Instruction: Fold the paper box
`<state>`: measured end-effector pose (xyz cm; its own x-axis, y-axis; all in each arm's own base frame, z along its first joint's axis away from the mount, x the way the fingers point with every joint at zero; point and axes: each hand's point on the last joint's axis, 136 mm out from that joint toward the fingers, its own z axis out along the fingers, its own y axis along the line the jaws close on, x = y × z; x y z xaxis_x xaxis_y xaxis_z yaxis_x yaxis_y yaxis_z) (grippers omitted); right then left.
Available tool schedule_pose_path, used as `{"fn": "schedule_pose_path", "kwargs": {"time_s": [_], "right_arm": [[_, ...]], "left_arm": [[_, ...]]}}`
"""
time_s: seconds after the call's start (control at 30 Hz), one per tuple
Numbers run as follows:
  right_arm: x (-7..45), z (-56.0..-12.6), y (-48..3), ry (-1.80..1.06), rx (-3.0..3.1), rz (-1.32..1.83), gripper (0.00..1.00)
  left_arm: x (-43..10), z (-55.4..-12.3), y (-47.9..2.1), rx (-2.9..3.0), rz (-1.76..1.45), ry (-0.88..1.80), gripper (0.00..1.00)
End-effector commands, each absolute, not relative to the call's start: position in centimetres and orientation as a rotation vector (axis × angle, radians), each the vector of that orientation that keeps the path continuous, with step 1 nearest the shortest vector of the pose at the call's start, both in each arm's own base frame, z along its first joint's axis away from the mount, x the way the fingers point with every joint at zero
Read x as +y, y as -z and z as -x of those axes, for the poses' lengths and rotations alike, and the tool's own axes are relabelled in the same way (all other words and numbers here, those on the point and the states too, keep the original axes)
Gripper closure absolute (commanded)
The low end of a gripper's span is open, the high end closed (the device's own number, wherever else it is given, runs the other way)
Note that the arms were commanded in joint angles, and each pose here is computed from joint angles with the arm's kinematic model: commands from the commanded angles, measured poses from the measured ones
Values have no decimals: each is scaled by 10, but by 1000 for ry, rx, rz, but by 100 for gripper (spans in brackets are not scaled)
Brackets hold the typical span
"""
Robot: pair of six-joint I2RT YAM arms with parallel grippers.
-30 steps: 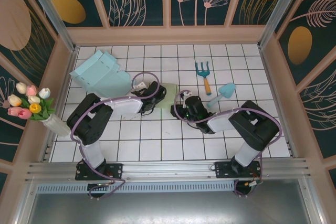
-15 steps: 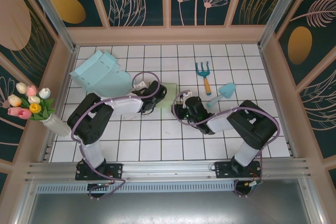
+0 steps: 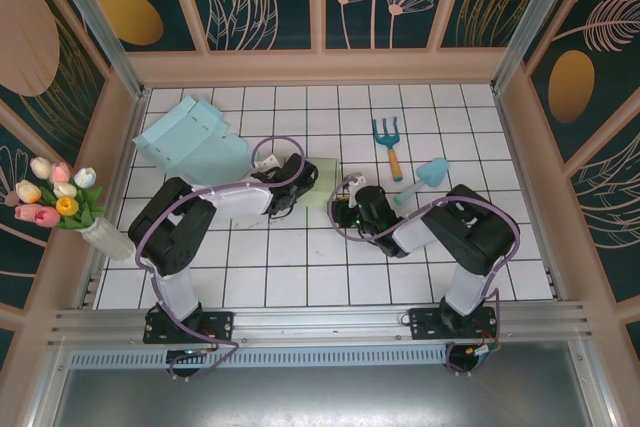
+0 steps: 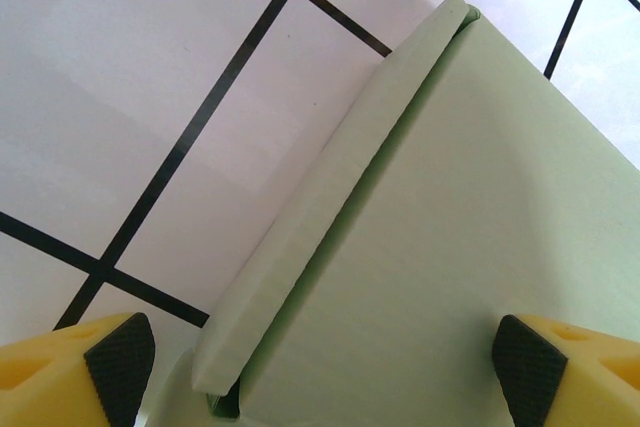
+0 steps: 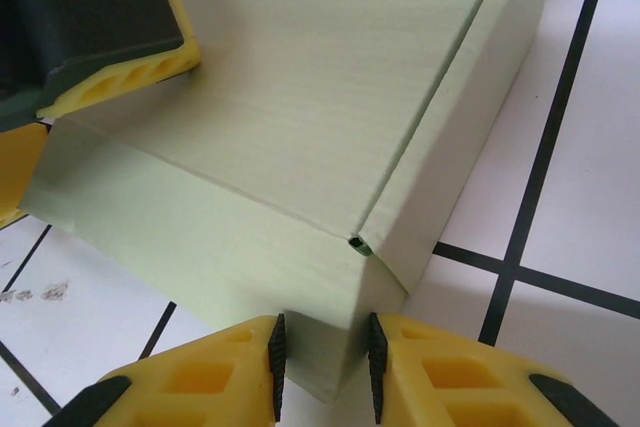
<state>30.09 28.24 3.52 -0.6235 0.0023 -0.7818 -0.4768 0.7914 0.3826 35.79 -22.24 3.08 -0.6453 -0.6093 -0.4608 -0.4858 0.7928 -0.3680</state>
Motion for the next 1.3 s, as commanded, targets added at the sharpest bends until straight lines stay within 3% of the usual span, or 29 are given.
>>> {"fn": "schedule_pose_path", "kwargs": {"time_s": [0.0, 0.27, 0.63, 0.83, 1.27], "right_arm": [[285, -294, -37, -756, 2129, 420, 69], [270, -308, -25, -651, 2139, 399, 69], [278, -308, -35, -729, 2141, 381, 74], [273, -312, -25, -677, 2146, 386, 74], [277, -310, -32, -713, 2140, 385, 74]], "left_arm": [[-187, -314, 20, 2613, 739, -27, 10], [-186, -311, 31, 2631, 735, -41, 10], [-192, -308, 29, 2645, 759, 16, 11], [-195, -307, 35, 2666, 764, 29, 16], [-206, -307, 24, 2675, 783, 112, 17]]}}
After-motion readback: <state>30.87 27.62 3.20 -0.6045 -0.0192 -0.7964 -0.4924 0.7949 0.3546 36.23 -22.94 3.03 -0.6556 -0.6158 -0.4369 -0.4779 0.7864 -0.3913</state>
